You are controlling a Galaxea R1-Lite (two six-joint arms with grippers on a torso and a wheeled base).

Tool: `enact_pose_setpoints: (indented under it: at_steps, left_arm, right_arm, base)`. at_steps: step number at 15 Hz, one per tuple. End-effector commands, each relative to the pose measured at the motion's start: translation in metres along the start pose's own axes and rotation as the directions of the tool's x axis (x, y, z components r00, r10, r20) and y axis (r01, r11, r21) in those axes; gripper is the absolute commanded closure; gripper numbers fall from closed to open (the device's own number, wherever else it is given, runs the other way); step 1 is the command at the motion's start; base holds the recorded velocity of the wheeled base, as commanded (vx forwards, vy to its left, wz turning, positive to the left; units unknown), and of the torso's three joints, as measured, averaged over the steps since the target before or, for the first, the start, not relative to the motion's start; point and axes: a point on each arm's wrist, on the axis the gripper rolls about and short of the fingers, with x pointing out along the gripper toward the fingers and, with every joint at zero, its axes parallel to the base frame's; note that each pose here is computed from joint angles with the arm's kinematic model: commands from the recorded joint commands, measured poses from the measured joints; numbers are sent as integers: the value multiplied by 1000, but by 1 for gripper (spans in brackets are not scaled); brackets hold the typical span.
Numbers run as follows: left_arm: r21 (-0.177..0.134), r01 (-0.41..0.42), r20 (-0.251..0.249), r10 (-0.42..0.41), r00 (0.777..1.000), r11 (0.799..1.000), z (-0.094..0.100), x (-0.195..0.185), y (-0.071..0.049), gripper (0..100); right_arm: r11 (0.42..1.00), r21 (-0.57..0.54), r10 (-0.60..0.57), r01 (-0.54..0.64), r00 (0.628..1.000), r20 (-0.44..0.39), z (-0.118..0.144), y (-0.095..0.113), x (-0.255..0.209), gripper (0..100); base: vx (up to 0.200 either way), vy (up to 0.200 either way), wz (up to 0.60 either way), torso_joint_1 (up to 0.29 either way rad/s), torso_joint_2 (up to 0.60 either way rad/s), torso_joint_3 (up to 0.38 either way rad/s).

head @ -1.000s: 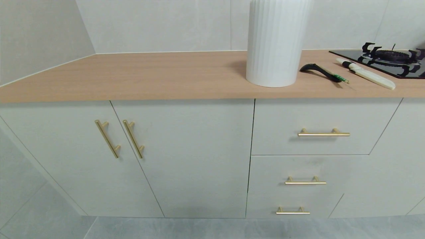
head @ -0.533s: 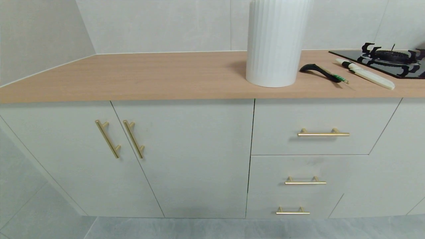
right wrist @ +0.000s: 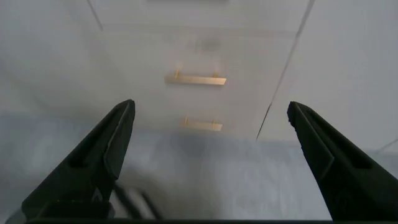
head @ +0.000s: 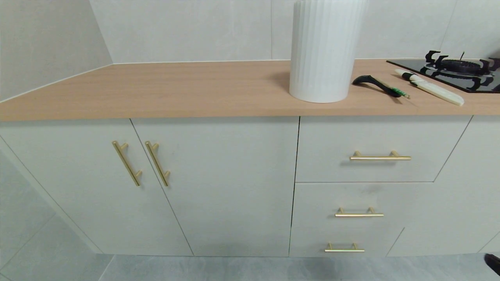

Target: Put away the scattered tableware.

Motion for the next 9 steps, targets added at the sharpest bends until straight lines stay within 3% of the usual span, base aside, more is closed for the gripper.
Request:
enact_pose_setpoints:
  at_steps: [1,6,9]
  left_arm:
    - [-1,-1,-1,1,1000,1000,0,0,0,0]
    - [-1,-1,-1,1,1000,1000,0,0,0,0]
    - [-1,-1,-1,1,1000,1000,0,0,0,0]
  right_arm:
    - [998,24,67,-62,927,-369,12,-2,132,0]
    - [998,27,59,-53,919,-389,-34,-6,233,0]
    - [999,-13,-38,35,925,-378,-65,-9,264,0]
  base:
    - [0,0,0,0,0,0]
    - [0,0,0,0,0,0]
    - [0,0,0,0,0,0]
